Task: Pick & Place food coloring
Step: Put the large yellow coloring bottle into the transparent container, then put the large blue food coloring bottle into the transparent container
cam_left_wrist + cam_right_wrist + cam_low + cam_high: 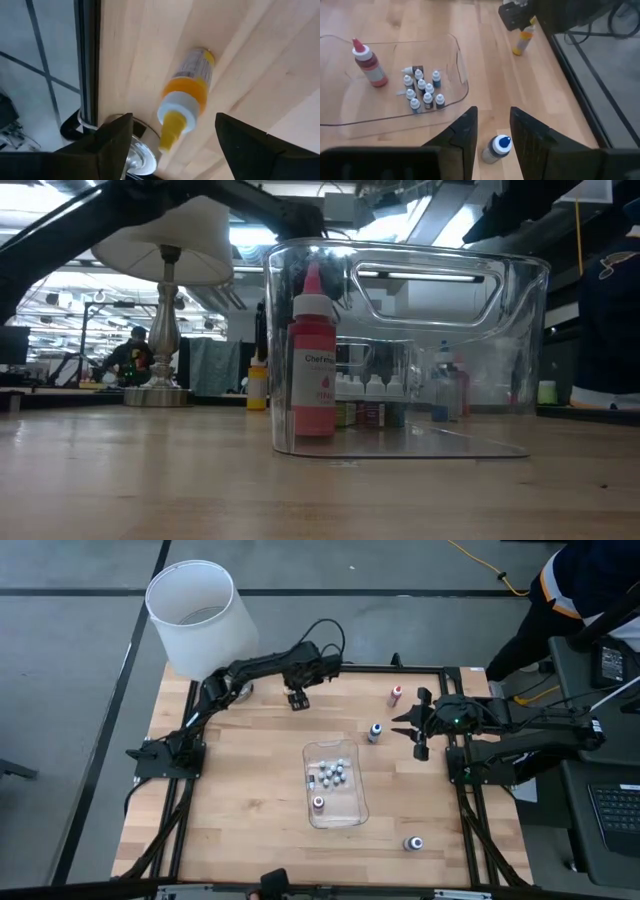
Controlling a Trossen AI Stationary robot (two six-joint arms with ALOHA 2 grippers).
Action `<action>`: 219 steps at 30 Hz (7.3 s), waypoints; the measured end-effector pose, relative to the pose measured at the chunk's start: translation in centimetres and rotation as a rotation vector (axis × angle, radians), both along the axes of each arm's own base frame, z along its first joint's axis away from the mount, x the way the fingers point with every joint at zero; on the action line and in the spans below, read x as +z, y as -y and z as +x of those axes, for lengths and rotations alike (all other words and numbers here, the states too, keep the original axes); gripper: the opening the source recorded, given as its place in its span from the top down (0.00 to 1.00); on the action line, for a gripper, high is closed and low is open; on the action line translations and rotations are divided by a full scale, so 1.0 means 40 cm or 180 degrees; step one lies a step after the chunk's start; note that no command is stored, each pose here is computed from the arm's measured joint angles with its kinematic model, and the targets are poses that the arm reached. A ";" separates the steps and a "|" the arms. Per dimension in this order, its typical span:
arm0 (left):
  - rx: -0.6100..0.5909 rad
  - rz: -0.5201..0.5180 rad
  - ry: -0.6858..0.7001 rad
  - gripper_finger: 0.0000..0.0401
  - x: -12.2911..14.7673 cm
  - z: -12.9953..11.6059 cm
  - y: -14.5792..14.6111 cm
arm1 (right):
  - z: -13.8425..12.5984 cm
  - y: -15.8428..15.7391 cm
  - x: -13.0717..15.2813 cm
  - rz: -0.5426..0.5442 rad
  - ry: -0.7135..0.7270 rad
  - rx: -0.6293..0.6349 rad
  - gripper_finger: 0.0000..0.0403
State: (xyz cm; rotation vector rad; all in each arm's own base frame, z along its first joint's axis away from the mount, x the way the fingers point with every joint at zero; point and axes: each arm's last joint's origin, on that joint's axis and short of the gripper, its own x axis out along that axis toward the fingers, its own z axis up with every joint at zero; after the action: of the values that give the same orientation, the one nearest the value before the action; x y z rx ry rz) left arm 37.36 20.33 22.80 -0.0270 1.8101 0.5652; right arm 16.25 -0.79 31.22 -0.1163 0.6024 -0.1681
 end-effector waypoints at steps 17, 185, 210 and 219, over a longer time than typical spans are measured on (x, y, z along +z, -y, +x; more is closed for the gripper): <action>-0.0009 -0.0322 -0.0162 0.32 -0.076 -0.018 0.010 | 0.000 0.001 0.000 -0.0185 -0.0038 0.0077 0.71; -0.0991 0.1212 0.2539 0.52 0.476 -0.042 0.689 | 0.003 0.003 -0.015 0.0023 -0.0224 0.0292 0.70; -0.0863 0.1861 0.2932 0.53 0.643 -0.249 0.637 | 0.203 0.182 -0.136 0.0769 -0.1857 -0.0432 0.23; -0.0550 0.1847 0.3641 0.53 0.752 -0.453 0.599 | 0.233 0.194 -0.211 0.0834 -0.1850 -0.0515 0.23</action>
State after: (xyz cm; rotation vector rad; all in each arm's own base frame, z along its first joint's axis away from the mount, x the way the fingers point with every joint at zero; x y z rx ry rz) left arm 19.24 -3.62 52.90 0.1691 0.5034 0.7233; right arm 25.57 -8.55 22.79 0.1453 1.2086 -0.2117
